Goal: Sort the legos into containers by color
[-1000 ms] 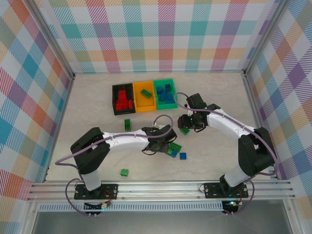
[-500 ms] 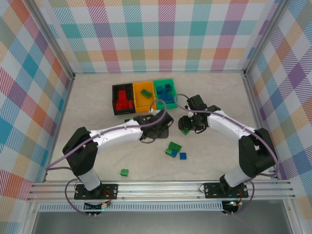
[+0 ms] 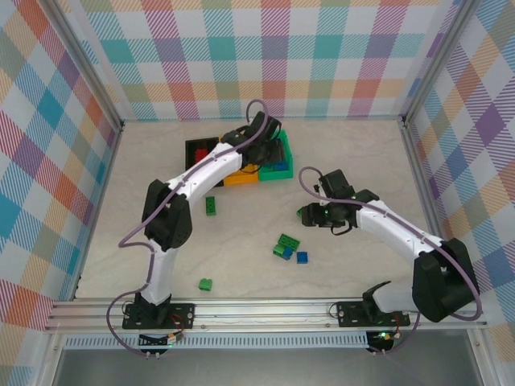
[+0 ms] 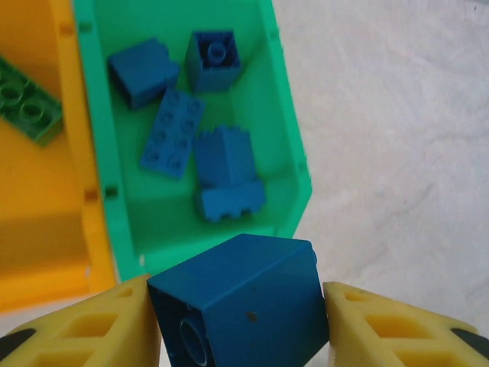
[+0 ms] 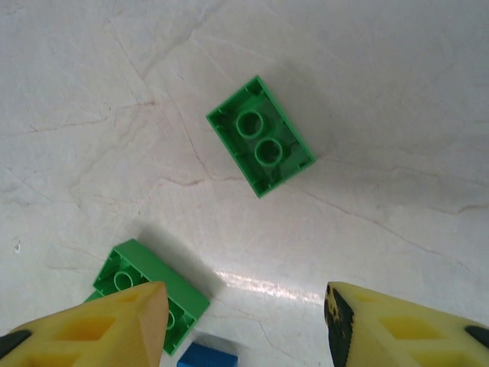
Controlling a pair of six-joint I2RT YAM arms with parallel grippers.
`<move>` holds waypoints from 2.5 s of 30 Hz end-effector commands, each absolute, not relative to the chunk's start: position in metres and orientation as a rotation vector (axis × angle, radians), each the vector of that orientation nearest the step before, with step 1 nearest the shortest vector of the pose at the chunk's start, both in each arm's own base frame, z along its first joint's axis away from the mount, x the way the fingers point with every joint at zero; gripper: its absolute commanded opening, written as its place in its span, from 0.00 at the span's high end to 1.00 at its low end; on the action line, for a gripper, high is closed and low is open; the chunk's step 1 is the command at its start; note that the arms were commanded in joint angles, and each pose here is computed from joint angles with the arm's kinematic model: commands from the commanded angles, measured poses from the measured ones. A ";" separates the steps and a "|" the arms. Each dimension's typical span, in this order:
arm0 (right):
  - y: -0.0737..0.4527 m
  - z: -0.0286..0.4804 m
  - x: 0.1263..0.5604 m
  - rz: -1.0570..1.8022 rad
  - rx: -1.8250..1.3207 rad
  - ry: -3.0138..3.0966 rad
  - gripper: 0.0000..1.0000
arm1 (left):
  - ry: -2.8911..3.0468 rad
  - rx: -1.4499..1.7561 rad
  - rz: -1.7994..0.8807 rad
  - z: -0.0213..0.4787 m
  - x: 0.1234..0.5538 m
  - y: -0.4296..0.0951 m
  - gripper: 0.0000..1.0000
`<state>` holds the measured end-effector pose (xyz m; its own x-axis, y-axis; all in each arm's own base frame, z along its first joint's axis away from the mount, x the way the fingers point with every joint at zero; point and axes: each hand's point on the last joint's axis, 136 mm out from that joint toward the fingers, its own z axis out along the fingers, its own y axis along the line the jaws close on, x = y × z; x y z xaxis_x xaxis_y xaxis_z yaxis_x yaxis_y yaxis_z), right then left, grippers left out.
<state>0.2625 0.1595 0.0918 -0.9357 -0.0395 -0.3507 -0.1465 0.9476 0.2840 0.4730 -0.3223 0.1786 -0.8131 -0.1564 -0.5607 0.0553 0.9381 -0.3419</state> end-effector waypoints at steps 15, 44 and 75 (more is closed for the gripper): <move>0.170 0.084 0.245 0.572 -0.107 2.798 0.42 | 2.423 -0.079 -0.648 0.193 0.446 -0.314 0.31; 0.169 0.054 0.163 0.653 -0.063 3.024 0.43 | 2.402 -0.065 -0.846 0.136 0.296 -0.286 0.32; 0.198 0.020 0.174 0.415 -0.175 3.072 0.65 | 2.371 -0.117 -0.788 0.140 0.269 -0.252 0.32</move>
